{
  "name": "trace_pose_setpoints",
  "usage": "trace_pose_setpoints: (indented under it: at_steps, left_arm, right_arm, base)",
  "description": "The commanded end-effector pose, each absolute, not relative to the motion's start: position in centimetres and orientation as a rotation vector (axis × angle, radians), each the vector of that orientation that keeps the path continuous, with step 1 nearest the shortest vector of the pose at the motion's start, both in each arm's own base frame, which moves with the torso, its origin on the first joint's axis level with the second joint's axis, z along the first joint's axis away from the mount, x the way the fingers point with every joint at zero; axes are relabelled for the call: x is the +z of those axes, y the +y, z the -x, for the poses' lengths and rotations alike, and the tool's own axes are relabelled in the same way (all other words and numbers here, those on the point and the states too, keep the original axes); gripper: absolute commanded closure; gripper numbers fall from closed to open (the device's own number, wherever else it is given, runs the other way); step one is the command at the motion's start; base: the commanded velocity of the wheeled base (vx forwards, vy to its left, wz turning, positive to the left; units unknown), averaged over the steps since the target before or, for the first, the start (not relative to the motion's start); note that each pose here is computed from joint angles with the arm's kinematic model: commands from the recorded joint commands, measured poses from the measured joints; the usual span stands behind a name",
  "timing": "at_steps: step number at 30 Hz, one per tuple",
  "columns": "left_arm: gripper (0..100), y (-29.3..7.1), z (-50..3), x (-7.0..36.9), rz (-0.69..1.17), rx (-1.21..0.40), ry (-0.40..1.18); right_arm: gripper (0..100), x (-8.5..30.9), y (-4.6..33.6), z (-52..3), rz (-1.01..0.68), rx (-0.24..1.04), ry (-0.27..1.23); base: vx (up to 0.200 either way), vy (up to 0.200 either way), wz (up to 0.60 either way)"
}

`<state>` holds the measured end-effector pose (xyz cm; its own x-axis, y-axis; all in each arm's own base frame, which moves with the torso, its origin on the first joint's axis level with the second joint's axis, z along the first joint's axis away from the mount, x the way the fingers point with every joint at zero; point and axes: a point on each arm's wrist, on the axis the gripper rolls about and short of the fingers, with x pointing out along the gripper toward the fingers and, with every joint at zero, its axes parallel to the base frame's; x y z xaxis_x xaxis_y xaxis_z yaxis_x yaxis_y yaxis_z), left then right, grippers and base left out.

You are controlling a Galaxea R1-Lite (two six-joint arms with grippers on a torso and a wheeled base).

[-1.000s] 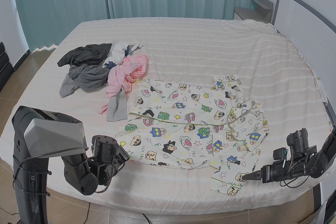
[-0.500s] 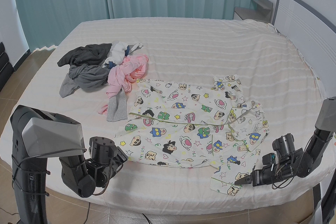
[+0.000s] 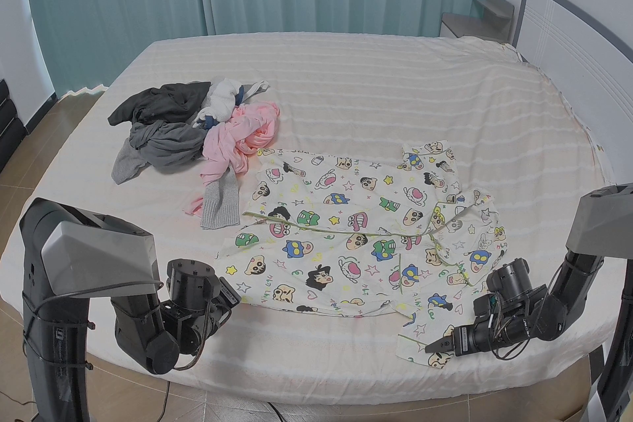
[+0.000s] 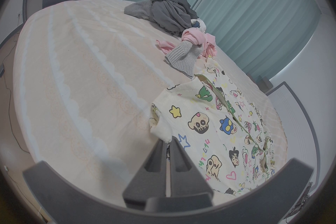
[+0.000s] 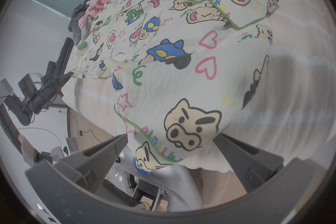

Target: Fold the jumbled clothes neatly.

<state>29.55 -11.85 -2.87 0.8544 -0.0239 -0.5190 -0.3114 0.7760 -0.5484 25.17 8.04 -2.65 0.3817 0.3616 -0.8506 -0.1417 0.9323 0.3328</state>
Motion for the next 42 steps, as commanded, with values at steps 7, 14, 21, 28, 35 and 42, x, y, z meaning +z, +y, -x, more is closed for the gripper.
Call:
trace_pose_setpoints:
  at_steps: [7, 14, 21, 28, 35, 42]
  left_arm:
    - [100, -11.8, -29.5, -3.0, 0.670, 0.166, 0.536]
    - [100, -11.9, -29.5, -3.0, 0.668, 0.164, 0.537]
    - [100, -11.9, -29.3, -3.1, 0.663, 0.163, 0.543]
    - [100, -12.1, -28.1, -3.0, 0.622, 0.147, 0.574]
    - [100, -12.1, -27.6, -2.4, 0.575, 0.126, 0.574]
    - [100, -11.9, -25.9, -2.5, 0.542, 0.128, 0.621]
  right_arm:
    - [100, -2.8, 9.0, -24.8, -0.228, 0.304, 1.153]
    - [100, -2.4, 8.6, -23.8, -0.216, 0.283, 1.161]
    - [100, -2.0, 7.6, -22.8, -0.197, 0.236, 1.166]
    - [100, -1.7, 7.3, -21.7, -0.159, 0.250, 1.175]
    - [100, -1.7, 6.9, -20.9, -0.098, 0.238, 1.175]
    - [100, -1.4, 6.5, -19.9, -0.067, 0.245, 1.182]
  base:
    - [0.000, 0.000, 0.00]
    - [0.000, 0.000, 0.00]
    - [0.000, 0.000, 0.00]
    - [0.000, 0.000, 0.00]
    - [0.000, 0.000, 0.00]
    - [0.000, 0.000, 0.00]
